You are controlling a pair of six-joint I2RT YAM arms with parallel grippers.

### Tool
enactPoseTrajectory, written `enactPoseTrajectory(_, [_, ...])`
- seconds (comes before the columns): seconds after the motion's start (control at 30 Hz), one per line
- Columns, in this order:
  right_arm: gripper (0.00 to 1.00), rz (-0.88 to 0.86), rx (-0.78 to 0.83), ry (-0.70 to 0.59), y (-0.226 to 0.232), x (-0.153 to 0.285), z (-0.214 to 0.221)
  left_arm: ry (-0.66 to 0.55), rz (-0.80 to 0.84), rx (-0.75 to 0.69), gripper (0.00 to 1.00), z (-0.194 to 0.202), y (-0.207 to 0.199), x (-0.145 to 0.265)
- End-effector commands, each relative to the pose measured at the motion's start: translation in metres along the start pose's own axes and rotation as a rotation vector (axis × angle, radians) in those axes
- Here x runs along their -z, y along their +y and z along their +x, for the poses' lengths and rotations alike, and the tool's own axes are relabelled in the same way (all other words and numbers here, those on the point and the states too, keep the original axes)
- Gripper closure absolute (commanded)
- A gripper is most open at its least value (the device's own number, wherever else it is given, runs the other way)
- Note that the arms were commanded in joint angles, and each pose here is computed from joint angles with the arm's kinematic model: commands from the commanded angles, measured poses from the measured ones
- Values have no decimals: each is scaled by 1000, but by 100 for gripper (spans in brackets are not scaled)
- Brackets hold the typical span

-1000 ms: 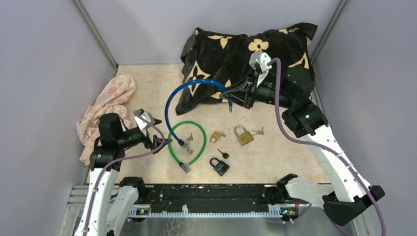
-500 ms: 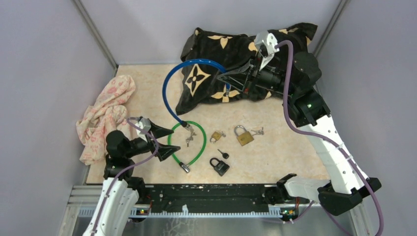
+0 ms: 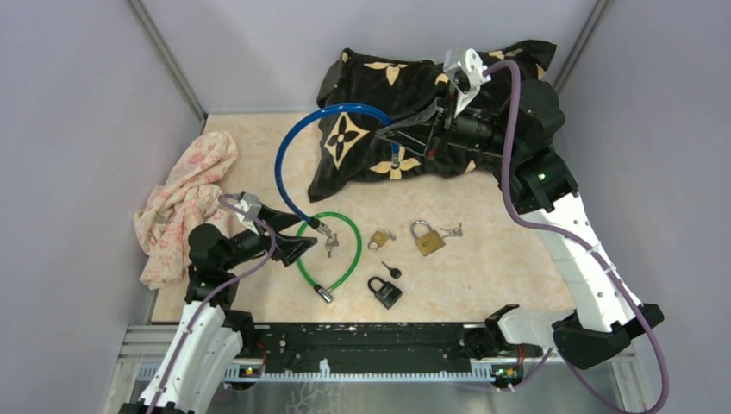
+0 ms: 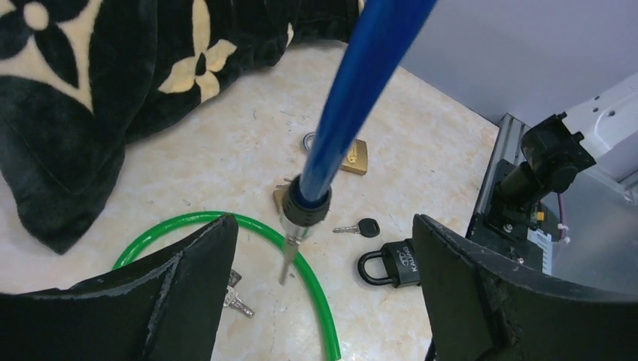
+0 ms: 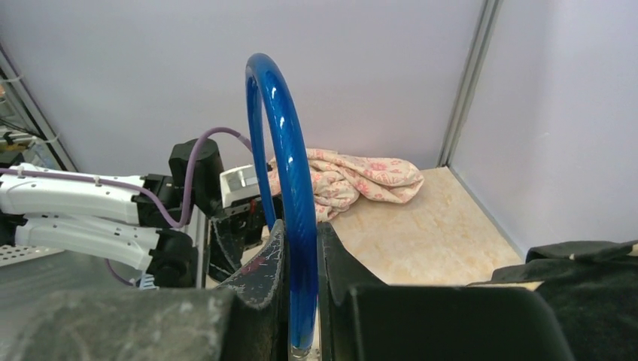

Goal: Lock with the key
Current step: Lock the lock.

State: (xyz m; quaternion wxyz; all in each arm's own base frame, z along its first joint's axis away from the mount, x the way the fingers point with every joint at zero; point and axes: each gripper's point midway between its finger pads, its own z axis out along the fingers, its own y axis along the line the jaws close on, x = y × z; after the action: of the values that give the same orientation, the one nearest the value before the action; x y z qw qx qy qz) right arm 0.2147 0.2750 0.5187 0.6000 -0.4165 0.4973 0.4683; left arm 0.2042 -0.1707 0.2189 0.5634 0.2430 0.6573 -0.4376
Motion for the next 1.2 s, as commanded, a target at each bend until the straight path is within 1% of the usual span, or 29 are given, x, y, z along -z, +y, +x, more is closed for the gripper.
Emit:
enactPoseTrajectory(0.0, [100,-52,109,-89,18,5,-42,-78,92,-73,10,-18,-17,-2])
enactPoseTrajectory(0.13, [100,-63,111,-86,20,4,-40,-103,128,-49,13,-19,-25,-6])
enactPoseTrajectory(0.17, [100,-62,113,-85,19,3,-39,-107,139,-32,14,-18,-27,-8])
enactPoseTrajectory(0.2, [100,-59,112,-84,19,2,-37,-110,150,-6,20,-17,-31,-9])
enactPoseTrajectory(0.27, [100,-59,110,-83,21,-3,-35,-117,168,92,40,-14,-37,-9])
enactPoseTrajectory(0.3, [100,-60,107,-83,21,-6,-34,-119,173,120,53,-13,-39,-9])
enactPoseTrajectory(0.33, [100,-60,105,-85,22,-9,-34,-118,174,141,70,-11,-41,-8])
enactPoseTrajectory(0.37, [100,-51,105,-93,22,-13,-35,-127,164,169,93,-12,-41,-8])
enactPoseTrajectory(0.4, [100,-50,102,-100,23,-19,-36,-145,148,210,100,-15,-40,-8])
enactPoseTrajectory(0.5, [100,17,73,-151,20,-49,-38,-265,97,370,100,-48,-36,-4])
enactPoseTrajectory(0.6, [100,60,75,-248,32,-91,-37,-449,27,480,100,-105,-24,10])
enactPoseTrajectory(0.7, [100,62,43,-349,54,-118,-39,-632,21,526,100,-156,-28,35])
enactPoseTrajectory(0.77, [100,54,22,-416,61,-126,-44,-711,32,560,100,-174,-36,48])
enactPoseTrajectory(0.83, [100,35,11,-475,68,-131,-47,-742,50,616,100,-181,-41,53])
enactPoseTrajectory(0.9, [100,6,4,-492,77,-137,-49,-775,69,657,100,-187,-44,59])
enactPoseTrajectory(1.0, [100,-12,-14,-484,86,-147,-45,-809,108,636,100,-193,-53,66])
enactPoseTrajectory(1.17, [100,-9,-23,-486,97,-145,-32,-824,113,662,100,-194,-55,69])
